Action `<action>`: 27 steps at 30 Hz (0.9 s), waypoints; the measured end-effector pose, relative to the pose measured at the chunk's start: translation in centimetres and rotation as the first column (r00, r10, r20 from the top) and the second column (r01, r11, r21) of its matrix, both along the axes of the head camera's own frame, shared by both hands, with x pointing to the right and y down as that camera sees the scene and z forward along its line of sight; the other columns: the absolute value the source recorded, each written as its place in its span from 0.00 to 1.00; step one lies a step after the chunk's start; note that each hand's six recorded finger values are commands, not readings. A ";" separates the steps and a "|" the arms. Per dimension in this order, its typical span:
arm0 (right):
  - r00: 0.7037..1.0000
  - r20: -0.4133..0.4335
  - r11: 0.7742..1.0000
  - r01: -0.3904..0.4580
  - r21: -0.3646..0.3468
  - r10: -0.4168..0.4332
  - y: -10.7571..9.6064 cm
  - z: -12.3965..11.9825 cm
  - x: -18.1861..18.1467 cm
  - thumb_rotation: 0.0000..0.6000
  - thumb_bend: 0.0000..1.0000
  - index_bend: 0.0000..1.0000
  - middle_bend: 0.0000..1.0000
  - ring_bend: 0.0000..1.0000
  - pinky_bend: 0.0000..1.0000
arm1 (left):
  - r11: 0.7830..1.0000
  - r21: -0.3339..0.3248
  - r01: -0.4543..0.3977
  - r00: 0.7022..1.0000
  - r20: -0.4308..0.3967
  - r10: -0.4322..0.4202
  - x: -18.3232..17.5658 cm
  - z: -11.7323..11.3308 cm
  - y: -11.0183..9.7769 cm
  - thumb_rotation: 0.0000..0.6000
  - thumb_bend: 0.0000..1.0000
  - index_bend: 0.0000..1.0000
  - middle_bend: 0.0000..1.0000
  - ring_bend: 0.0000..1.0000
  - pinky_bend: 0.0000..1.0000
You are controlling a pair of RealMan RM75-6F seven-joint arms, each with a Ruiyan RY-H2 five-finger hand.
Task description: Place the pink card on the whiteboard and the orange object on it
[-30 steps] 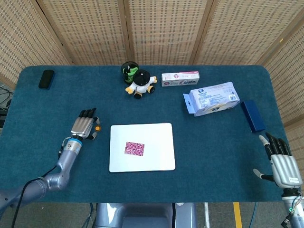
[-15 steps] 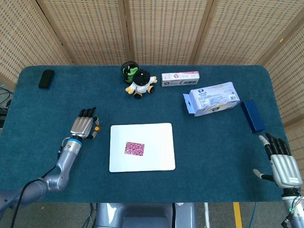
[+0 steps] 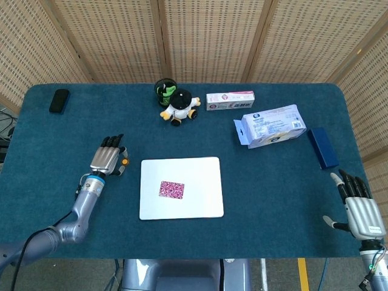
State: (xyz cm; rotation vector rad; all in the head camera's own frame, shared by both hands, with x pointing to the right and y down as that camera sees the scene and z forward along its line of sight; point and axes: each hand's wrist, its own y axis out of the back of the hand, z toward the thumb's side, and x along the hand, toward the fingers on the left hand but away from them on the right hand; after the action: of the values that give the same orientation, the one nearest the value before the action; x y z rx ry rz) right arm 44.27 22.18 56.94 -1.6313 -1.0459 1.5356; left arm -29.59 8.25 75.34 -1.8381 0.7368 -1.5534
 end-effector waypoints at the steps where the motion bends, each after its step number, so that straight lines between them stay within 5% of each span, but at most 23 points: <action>1: 1.000 0.000 1.000 0.000 0.000 0.000 0.0 0.0 0.0 1.00 0.00 0.00 0.00 0.00 0.00 | 1.000 0.005 -0.002 1.000 -0.009 0.002 0.2 -0.3 -0.1 1.00 0.38 0.62 0.00 0.00 0.00; 7: 1.000 -0.001 1.000 0.004 -0.002 -0.004 0.1 0.1 -0.1 1.00 0.00 0.00 0.00 0.00 0.00 | 0.998 0.036 -0.051 0.994 -0.094 0.054 2.8 -3.2 0.0 1.00 0.38 0.62 0.00 0.00 0.00; 14: 1.000 -0.002 1.000 0.005 0.000 -0.005 0.1 0.1 -0.1 1.00 0.00 0.00 0.00 0.00 0.00 | 0.974 0.051 -0.222 0.957 -0.180 0.228 8.5 -6.0 3.4 1.00 0.38 0.62 0.00 0.00 0.00; 27: 1.000 0.009 1.000 -0.001 0.004 0.001 0.0 -0.2 0.0 1.00 0.00 0.00 0.00 0.00 0.00 | 0.920 0.036 -0.389 0.907 -0.161 0.390 14.7 -5.0 8.8 1.00 0.37 0.62 0.00 0.00 0.00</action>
State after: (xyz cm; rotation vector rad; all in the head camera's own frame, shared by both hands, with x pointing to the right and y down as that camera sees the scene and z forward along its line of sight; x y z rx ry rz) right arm 44.32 22.17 56.76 -1.6366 -1.0546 1.5273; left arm -14.90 17.06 70.37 -1.9832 0.4047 -1.1515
